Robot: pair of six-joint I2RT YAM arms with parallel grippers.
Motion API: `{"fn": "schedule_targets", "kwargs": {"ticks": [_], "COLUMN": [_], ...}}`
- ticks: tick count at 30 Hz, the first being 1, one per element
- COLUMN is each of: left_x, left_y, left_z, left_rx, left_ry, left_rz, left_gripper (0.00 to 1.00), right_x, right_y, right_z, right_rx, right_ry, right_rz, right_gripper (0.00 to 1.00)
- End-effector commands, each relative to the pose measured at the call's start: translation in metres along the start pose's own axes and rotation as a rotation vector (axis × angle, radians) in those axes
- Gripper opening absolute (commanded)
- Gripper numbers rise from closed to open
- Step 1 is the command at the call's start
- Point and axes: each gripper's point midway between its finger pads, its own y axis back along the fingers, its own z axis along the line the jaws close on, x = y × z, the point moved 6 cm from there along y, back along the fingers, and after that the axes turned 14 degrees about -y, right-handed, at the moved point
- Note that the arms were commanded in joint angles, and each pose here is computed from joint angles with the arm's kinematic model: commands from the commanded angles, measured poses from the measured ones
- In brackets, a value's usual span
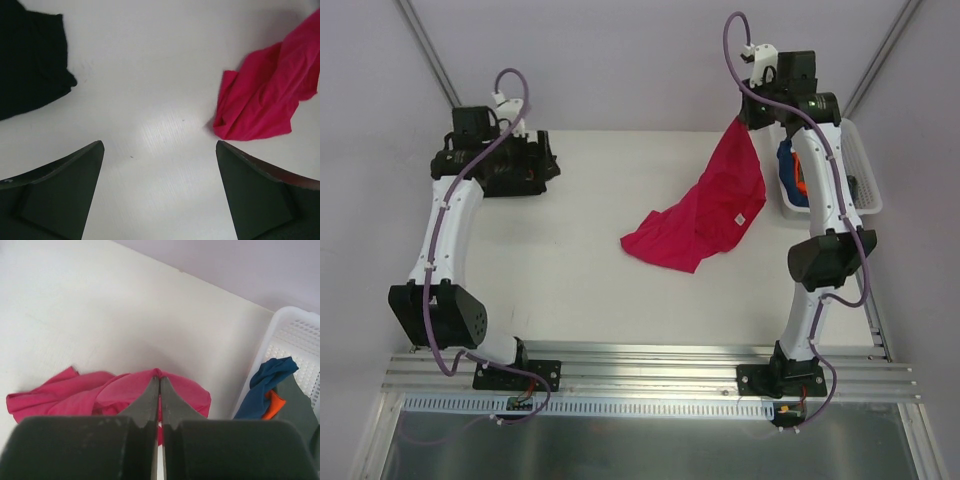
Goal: Fold and stack the t-shirts
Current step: Flatten the tshirt out
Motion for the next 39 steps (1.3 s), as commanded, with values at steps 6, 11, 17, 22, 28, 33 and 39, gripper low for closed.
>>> {"fn": "schedule_targets", "kwargs": {"ticks": [6, 11, 17, 22, 28, 33, 39], "left_x": [-0.011, -0.023, -0.023, -0.007, -0.017, -0.036, -0.051], "left_y": [0.002, 0.004, 0.013, 0.006, -0.001, -0.007, -0.007], "left_z": [-0.102, -0.099, -0.074, -0.053, -0.044, -0.051, -0.051], "left_rx": [0.278, 0.232, 0.021, -0.176, -0.243, -0.18, -0.176], "left_ry": [-0.476, -0.477, -0.488, -0.399, -0.37, -0.372, -0.382], "left_rz": [-0.025, -0.041, -0.023, 0.043, 0.037, -0.01, -0.045], "left_gripper": [0.99, 0.99, 0.99, 0.99, 0.99, 0.99, 0.99], "right_x": [-0.046, -0.01, -0.056, -0.125, -0.165, -0.146, -0.082], "right_y": [0.018, 0.0, 0.066, 0.135, 0.188, 0.139, 0.086], "right_z": [-0.006, -0.008, 0.084, 0.134, 0.125, 0.04, -0.032], "right_rx": [0.021, 0.018, -0.372, -0.577, -0.561, -0.165, 0.107], "right_ry": [-0.047, -0.037, -0.09, -0.179, -0.147, 0.042, 0.178], "right_rz": [-0.215, -0.051, -0.237, -0.565, -0.841, -0.762, -0.421], "right_gripper": [0.01, 0.0, 0.01, 0.01, 0.01, 0.0, 0.01]}}
